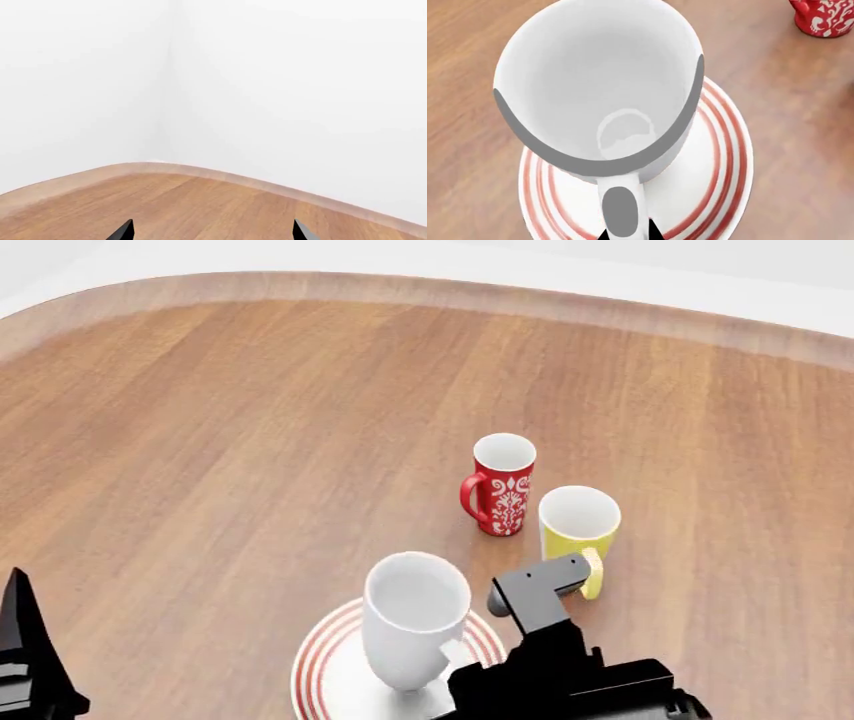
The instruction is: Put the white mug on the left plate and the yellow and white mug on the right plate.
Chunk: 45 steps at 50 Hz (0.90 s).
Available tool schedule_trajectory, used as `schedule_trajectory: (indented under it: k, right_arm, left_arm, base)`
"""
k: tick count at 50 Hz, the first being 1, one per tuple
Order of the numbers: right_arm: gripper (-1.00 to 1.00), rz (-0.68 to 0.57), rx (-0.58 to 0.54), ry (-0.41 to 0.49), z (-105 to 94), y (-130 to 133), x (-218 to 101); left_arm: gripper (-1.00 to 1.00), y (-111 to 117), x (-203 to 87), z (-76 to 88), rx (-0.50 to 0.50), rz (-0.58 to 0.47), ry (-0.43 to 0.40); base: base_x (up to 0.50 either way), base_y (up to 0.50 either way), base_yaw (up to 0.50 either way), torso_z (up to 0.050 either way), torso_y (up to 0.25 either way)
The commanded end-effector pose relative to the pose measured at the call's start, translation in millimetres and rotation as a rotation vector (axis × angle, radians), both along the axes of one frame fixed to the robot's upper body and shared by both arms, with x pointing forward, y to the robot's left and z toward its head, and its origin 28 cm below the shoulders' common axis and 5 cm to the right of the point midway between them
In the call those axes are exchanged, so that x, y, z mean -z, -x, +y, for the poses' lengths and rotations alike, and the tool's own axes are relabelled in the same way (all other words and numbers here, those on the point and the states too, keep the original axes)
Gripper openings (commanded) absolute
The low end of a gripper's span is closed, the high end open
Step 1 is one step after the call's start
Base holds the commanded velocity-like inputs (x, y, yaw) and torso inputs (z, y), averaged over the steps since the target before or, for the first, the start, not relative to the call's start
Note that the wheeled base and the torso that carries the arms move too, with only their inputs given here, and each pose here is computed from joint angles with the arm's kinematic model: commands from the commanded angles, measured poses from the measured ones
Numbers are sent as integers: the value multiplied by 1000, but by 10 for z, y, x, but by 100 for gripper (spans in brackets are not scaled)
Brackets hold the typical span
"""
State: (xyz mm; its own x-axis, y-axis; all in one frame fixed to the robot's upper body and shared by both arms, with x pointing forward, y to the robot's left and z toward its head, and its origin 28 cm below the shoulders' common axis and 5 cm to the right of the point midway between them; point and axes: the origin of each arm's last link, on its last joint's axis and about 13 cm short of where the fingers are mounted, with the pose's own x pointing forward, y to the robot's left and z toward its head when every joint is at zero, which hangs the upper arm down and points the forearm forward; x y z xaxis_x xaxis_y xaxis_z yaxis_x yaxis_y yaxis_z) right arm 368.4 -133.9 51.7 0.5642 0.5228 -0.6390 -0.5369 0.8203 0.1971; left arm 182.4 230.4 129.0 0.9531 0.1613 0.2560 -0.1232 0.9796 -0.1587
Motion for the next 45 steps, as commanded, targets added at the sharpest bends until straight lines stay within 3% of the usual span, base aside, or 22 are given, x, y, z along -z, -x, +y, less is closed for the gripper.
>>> schedule_trajectory:
  k: [1, 22, 23, 28, 29, 31, 35, 45]
  right_arm:
    - [-100, 30, -12, -1, 38, 10, 20]
    - [-100, 13, -20, -5, 55, 8, 33]
    - [100, 0, -30, -9, 62, -4, 23]
    - [100, -33, -36, -17, 18, 15, -38]
    - [100, 18, -2, -20, -59, 149, 31]
    - [100, -1, -3, -29, -98, 313, -39]
    - [100, -97, -48, -34, -139, 754, -251]
    - [100, -232, -24, -58, -305, 1717, -462]
  left_arm:
    - [100, 8, -5, 2, -2, -2, 2]
    - [100, 10, -7, 8, -3, 0, 5]
    - [100, 10, -5, 7, -3, 0, 4]
    - [100, 6, 0, 5, -3, 2, 6]
    - [100, 5, -1, 2, -2, 2, 6]
    - [100, 7, -8, -4, -2, 1, 6]
    - [100, 2, -16, -14, -7, 1, 11]
    - [100, -20, -31, -48, 0, -3, 0]
  base:
    - [0, 0, 0, 0, 0]
    - [0, 0, 0, 0, 0]
    - [0, 0, 0, 0, 0]
    - [0, 0, 0, 0, 0]
    - [0, 0, 0, 0, 0]
    - [0, 0, 0, 0, 0]
    - [0, 0, 0, 0, 0]
    - [0, 0, 0, 0, 0]
